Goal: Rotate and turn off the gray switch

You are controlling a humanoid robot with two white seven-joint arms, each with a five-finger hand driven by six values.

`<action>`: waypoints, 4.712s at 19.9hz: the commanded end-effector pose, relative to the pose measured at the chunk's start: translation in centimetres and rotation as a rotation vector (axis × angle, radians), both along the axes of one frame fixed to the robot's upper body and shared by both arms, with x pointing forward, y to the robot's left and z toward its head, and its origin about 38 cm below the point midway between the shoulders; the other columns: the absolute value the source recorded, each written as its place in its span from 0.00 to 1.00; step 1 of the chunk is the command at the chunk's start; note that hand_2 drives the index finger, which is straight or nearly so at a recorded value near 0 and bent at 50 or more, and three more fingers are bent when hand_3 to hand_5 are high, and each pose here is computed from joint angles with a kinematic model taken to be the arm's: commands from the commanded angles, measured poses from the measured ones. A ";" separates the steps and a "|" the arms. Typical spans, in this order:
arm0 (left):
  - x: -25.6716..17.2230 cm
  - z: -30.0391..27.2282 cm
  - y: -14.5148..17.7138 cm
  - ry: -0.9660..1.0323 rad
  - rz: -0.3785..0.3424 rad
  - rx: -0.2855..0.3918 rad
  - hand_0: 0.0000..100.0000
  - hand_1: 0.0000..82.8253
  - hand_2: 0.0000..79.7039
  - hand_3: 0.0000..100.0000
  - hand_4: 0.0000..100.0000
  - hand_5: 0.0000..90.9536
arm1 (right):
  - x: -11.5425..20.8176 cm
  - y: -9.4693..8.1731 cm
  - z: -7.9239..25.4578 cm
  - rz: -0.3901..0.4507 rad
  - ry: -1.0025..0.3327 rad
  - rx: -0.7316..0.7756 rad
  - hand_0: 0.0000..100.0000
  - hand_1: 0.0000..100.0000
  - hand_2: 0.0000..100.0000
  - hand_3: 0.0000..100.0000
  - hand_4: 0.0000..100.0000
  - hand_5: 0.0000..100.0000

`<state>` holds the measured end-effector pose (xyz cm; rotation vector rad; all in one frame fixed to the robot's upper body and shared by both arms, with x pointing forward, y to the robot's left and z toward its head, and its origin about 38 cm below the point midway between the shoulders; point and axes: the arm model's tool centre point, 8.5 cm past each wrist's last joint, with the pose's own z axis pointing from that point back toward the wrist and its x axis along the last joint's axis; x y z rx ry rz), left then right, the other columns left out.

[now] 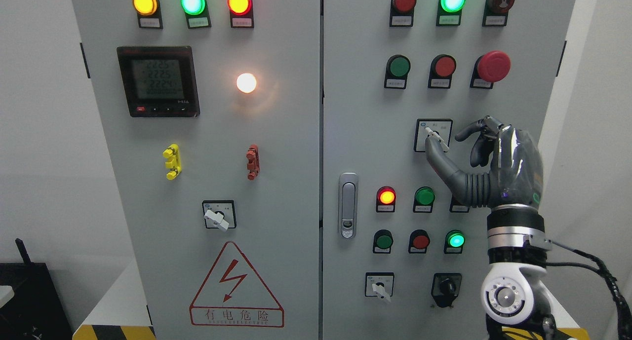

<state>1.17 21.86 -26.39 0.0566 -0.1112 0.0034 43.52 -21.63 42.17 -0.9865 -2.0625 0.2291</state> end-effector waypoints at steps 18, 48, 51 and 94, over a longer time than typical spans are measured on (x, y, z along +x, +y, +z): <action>1.4 0.0 0.0 -0.034 0.027 -0.002 0.12 0.47 0.00 0.00 0.00 0.00 | 0.4 1.3 0.0 0.023 0.009 -0.027 0.11 0.48 0.59 1.00 1.00 1.00; 1.4 0.0 0.1 -0.034 0.027 0.000 0.12 0.47 0.00 0.00 0.00 0.00 | 0.5 1.4 0.4 0.006 0.019 -0.016 0.16 0.50 0.62 1.00 1.00 1.00; 1.4 0.0 0.1 -0.034 0.027 0.000 0.12 0.47 0.00 0.00 0.00 0.00 | 0.5 1.3 0.4 0.006 0.018 -0.016 0.16 0.50 0.62 1.00 1.00 1.00; 1.4 0.0 0.1 -0.034 0.027 0.000 0.12 0.47 0.00 0.00 0.00 0.00 | 0.6 1.5 0.4 -0.009 0.032 -0.014 0.24 0.52 0.64 1.00 1.00 1.00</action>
